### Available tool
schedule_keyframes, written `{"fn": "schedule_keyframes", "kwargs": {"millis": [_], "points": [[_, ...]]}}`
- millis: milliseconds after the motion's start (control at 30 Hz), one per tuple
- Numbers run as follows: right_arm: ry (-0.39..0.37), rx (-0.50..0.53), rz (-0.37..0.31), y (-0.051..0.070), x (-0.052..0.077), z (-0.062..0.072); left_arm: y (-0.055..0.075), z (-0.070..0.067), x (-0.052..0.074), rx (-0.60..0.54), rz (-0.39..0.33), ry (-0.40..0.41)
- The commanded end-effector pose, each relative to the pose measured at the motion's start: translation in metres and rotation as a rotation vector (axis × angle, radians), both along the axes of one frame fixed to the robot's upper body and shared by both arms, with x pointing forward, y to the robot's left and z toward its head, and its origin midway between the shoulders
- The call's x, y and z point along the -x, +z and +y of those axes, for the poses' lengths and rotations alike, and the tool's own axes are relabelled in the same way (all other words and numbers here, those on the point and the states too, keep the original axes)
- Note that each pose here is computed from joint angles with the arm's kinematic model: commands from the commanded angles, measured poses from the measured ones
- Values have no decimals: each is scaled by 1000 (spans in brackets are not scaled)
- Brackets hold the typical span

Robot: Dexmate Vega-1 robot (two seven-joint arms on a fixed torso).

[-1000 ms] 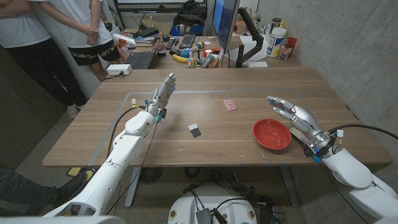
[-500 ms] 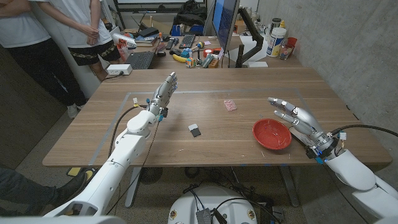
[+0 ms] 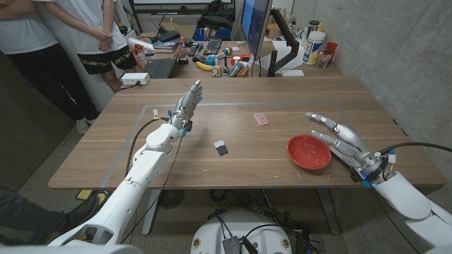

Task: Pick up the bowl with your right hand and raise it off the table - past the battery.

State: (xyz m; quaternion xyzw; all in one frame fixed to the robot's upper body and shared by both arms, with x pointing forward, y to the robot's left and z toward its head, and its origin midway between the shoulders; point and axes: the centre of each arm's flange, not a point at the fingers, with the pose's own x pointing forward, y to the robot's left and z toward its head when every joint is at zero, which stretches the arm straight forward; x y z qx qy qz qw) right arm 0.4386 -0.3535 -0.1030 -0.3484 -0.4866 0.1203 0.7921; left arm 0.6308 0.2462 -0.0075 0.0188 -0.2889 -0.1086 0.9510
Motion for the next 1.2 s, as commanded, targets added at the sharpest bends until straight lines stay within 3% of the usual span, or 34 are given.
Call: {"fn": "schedule_keyframes", "kwargs": {"millis": [33, 800, 1200], "points": [[-59, 55, -13, -4, 5, -5, 4, -3, -1, -3, -9, -8], [-173, 184, -27, -10, 10, -4, 2, 3, 0, -5, 4, 3], [-235, 238, -39, -11, 18, -6, 3, -1, -7, -6, 6, -8]]}}
